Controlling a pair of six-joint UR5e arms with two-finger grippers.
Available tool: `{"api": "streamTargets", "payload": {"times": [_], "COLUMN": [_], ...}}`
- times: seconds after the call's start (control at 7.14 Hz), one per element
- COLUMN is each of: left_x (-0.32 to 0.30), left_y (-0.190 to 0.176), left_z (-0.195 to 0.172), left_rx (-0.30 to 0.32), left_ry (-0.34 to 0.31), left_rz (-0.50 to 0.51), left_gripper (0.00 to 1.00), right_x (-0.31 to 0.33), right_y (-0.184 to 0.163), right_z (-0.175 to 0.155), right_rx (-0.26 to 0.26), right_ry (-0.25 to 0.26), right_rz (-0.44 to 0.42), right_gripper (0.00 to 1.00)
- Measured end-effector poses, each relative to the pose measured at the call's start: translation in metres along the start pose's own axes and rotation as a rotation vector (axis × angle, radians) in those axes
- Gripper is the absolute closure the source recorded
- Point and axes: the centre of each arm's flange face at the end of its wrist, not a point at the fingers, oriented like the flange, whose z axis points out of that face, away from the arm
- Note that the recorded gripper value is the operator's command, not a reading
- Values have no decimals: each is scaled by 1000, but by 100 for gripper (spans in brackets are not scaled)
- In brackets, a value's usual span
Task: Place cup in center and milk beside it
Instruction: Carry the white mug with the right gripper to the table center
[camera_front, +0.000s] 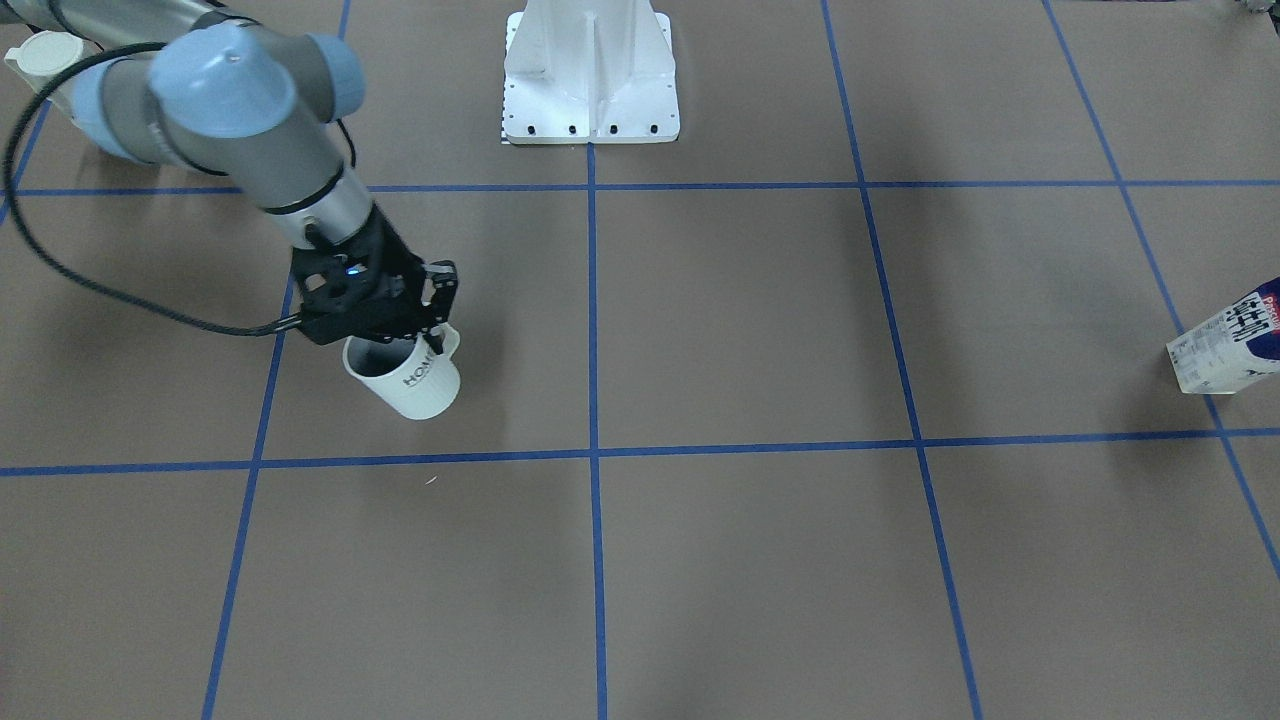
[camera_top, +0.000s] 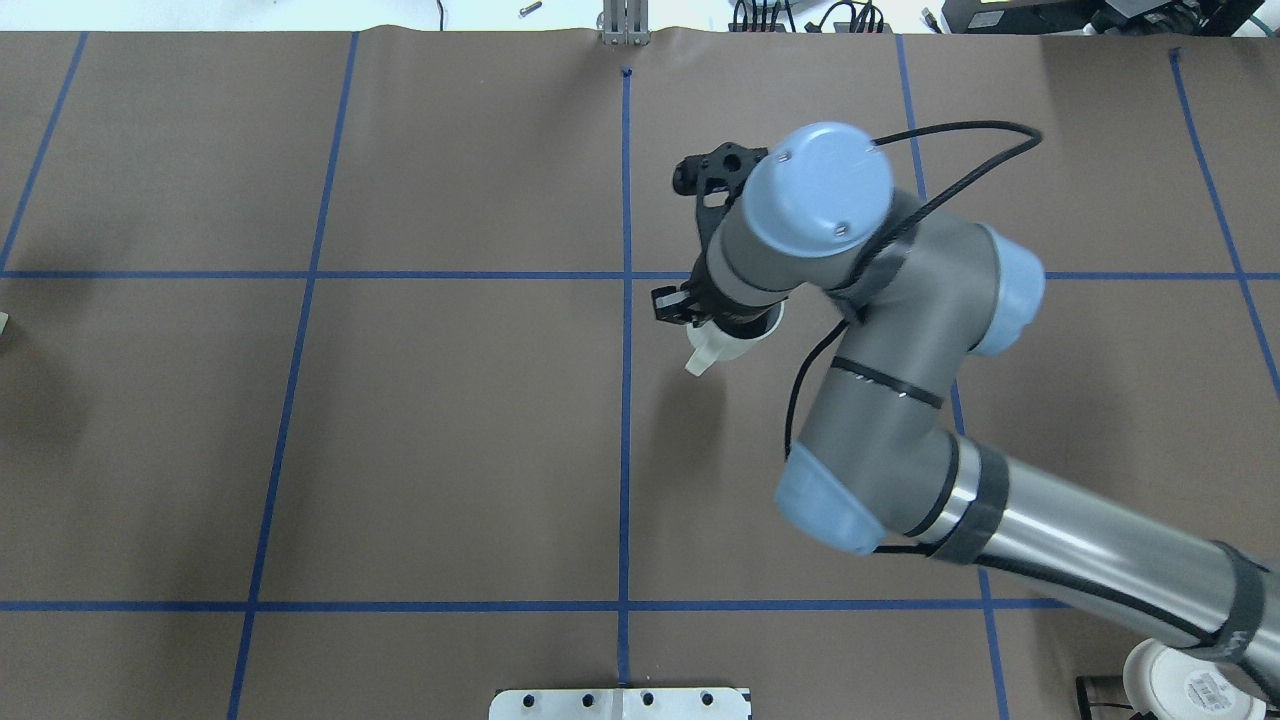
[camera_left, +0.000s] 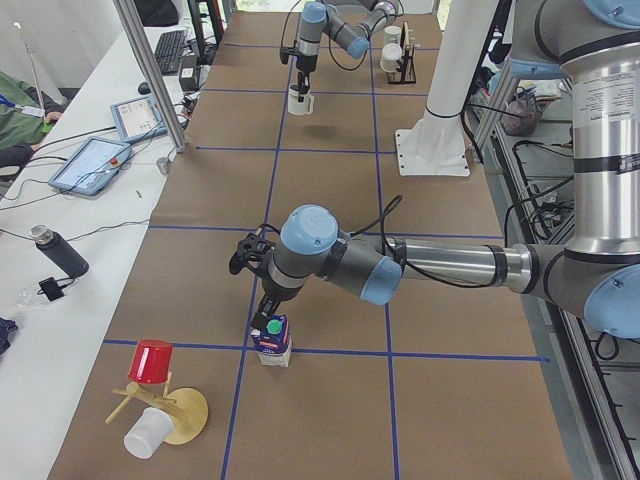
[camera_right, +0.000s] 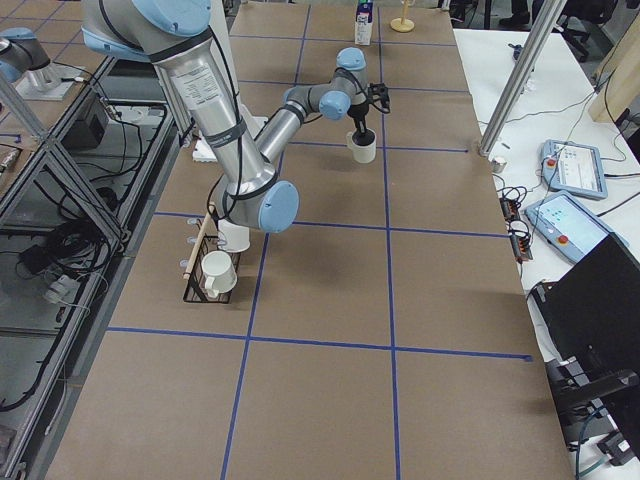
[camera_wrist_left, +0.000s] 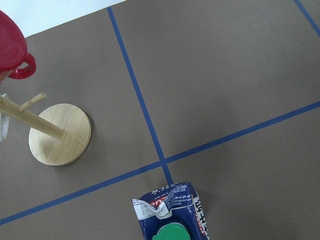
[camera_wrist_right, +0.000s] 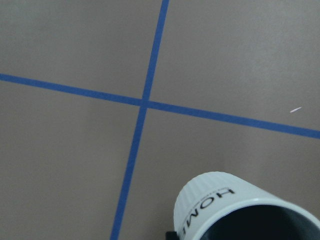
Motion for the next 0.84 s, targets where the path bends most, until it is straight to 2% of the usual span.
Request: {"api": "streamTargets", "payload": {"times": [0.14, 0.42, 0.84], "left_x": [-1, -4, -4], "left_y": [1, 3, 4], "left_z": [1, 4, 5], "left_rx": [-2, -8, -11], "left_ry": [0, 0, 2], "left_rz": [-2, -5, -6], "left_gripper": [1, 1, 1], "right_x": [-50, -120, -129], "right_y": [14, 19, 24], "right_z": [6, 30, 54], "right_rx": [-24, -69, -96], "right_ry": [45, 100, 141], "right_rz": [22, 66, 74], "right_gripper": [100, 100, 100]}}
